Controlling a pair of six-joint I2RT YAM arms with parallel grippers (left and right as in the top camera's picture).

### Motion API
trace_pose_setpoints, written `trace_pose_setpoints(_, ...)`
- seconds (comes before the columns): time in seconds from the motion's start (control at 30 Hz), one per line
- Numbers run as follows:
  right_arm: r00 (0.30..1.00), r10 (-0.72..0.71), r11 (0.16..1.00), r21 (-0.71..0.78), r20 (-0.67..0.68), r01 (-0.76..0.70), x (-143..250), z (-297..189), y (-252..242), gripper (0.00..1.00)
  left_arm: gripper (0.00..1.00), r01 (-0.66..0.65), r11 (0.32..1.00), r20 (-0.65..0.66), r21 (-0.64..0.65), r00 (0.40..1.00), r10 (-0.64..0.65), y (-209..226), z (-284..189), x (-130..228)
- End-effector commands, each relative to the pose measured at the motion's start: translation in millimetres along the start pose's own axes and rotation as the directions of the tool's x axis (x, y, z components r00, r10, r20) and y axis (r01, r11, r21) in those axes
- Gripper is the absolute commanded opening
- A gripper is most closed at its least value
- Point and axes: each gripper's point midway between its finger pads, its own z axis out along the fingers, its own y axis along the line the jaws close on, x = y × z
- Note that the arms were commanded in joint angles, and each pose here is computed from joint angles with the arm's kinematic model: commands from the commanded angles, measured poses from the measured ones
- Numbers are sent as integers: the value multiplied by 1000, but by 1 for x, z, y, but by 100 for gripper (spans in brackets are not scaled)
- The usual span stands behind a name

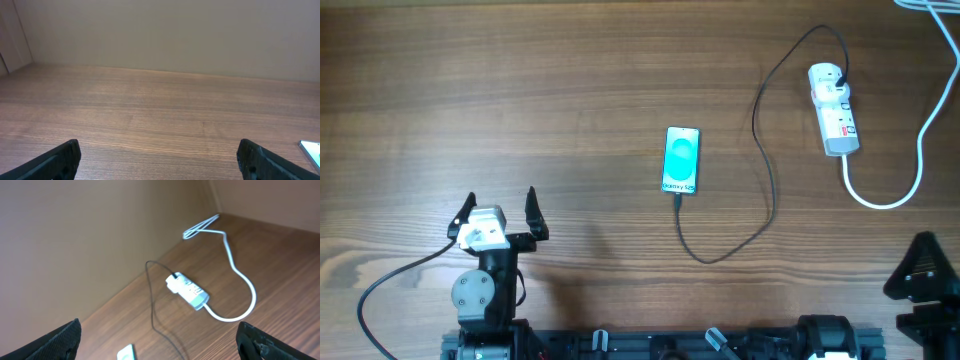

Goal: Plug charger to phone and switch on socket

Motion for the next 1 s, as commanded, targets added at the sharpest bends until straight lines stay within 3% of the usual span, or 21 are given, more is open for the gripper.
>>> trace_pose_setpoints(0.0, 994, 54, 994, 89, 95, -62, -15, -6, -19, 100, 100, -19, 1000, 0, 10, 1000, 19, -1, 0, 1)
trace_pose_setpoints(0.1, 993, 42, 995, 80, 109, -51, -18, -5, -16, 99, 100, -19, 1000, 0, 10, 1000, 19, -1, 0, 1)
trace_pose_setpoints(0.23, 991, -121, 991, 71, 63, 116, -4, 19, -10, 100, 100, -19, 1000, 0, 10, 1000, 19, -1, 0, 1)
trace_pose_setpoints(0.4, 953, -296, 947, -111, 71, 302, 32, 79, 24, 100, 100, -19, 1000, 0, 10, 1000, 19, -1, 0, 1)
trace_pose_setpoints(0.6, 948, -229, 901, -320, 223, 293, 75, 112, 40, 99, 100, -19, 1000, 0, 10, 1000, 19, -1, 0, 1)
trace_pose_setpoints(0.97, 933, -182, 865, -401, 310, 302, 138, 151, 21, 100, 100, -19, 1000, 0, 10, 1000, 19, -1, 0, 1)
